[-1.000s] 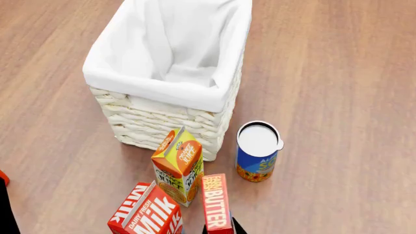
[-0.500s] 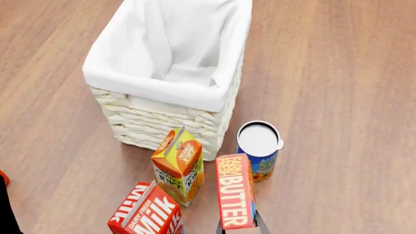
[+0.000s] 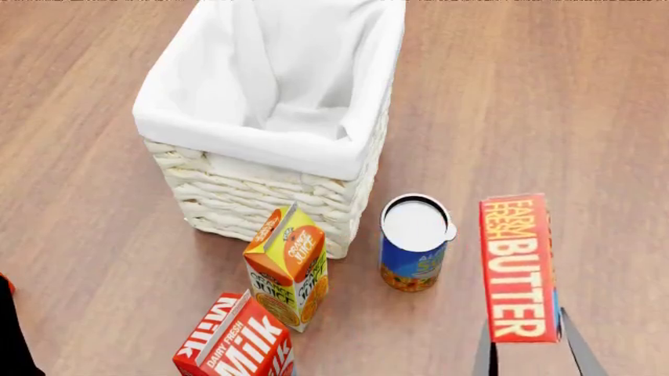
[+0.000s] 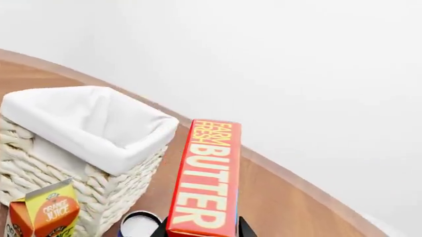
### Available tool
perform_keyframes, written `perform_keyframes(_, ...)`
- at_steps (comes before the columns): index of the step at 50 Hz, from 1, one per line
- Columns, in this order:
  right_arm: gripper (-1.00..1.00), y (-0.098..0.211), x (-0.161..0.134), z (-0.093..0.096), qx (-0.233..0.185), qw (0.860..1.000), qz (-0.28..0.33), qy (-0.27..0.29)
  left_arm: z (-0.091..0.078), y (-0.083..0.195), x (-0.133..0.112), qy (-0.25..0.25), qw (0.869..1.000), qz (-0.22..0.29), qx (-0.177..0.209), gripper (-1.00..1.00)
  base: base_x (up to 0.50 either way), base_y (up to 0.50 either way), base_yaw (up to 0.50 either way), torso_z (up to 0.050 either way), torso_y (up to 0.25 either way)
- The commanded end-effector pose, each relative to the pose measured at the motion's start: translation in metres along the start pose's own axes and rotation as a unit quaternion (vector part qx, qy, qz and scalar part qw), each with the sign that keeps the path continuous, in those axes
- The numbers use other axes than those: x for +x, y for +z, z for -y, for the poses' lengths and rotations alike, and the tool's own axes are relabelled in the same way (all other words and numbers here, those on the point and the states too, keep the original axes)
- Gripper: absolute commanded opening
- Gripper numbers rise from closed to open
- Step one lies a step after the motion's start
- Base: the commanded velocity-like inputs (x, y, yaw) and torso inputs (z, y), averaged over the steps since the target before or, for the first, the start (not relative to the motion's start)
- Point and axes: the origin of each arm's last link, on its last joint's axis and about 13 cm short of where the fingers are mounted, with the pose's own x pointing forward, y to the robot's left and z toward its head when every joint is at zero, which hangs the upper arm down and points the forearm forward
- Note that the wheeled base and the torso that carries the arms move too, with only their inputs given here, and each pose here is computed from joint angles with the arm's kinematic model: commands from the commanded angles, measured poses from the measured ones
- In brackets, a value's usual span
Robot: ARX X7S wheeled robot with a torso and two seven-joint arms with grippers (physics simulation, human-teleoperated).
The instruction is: Pick up the butter and put it in the basket.
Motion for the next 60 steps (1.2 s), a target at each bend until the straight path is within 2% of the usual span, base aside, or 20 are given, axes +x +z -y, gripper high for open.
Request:
perform_keyframes(1,-1.0,0.022,0.011,0.024,-0.002,0.997,0.015,-0.073,0.0,0.0,0.001,0.002,1.0,0.001,-0.001,1.0,0.0,0.0,0.0,0.0,0.0)
perform_keyframes(13,-1.0,0.046,0.029,0.034,-0.017,0.997,0.0,-0.077,-0.001,-0.001,0.001,0.003,1.0,0.001,0.0,1.0,0.0,0.0,0.0,0.0,0.001)
perform_keyframes(20,-1.0,0.051,0.056,0.044,-0.03,0.998,-0.02,-0.059,-0.001,-0.001,0.002,0.004,1.0,0.002,-0.001,1.0,0.0,0.0,0.0,0.0,0.001)
perform_keyframes(30,-1.0,0.054,0.088,0.06,-0.001,0.998,-0.032,-0.045,-0.002,-0.001,0.002,0.007,1.0,0.001,-0.001,1.0,0.0,0.0,0.0,0.0,0.001)
perform_keyframes(44,-1.0,0.085,0.14,0.071,-0.009,0.999,-0.051,-0.015,-0.002,-0.001,0.003,0.007,1.0,0.001,-0.001,1.0,0.0,0.0,0.0,0.001,0.001)
perform_keyframes(60,-1.0,0.12,0.186,0.081,-0.018,0.998,-0.052,-0.004,-0.002,-0.002,0.004,0.009,1.0,0.0,-0.003,1.0,0.0,0.0,0.0,0.001,0.001)
